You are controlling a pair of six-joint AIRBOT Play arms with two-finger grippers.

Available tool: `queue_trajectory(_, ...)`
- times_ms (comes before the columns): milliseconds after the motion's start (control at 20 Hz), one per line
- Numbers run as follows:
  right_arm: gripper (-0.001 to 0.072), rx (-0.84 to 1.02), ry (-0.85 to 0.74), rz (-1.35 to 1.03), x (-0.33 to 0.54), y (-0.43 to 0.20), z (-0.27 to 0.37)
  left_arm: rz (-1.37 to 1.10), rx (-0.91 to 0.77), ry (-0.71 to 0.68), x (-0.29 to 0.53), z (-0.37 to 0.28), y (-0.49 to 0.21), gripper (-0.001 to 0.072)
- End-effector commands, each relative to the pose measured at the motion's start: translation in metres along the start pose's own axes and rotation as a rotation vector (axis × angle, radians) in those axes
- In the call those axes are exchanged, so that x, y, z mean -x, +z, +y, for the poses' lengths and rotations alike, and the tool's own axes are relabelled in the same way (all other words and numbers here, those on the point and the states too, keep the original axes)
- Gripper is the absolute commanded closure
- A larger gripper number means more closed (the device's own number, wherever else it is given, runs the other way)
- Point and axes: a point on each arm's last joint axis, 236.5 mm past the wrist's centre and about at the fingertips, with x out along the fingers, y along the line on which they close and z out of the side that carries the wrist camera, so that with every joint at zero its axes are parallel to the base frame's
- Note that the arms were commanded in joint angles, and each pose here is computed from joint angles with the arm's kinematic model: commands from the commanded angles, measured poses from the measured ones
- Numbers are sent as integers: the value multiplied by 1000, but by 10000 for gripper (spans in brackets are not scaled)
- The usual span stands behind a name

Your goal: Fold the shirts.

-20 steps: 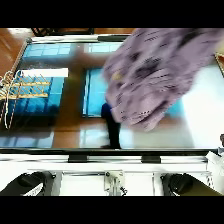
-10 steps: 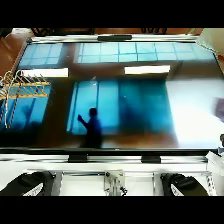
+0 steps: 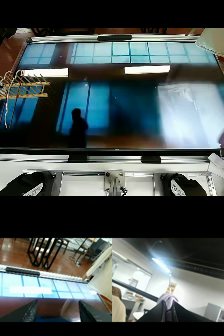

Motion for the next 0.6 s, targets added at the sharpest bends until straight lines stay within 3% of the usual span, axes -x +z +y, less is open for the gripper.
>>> queue_trajectory(0, 641, -99, -40, 13, -36, -35, 16, 1, 0, 0, 0, 0, 0, 104)
queue_trajectory(550, 641, -53, -137, 46, -73, -105, -34, -17, 12, -22, 11, -7, 6, 106)
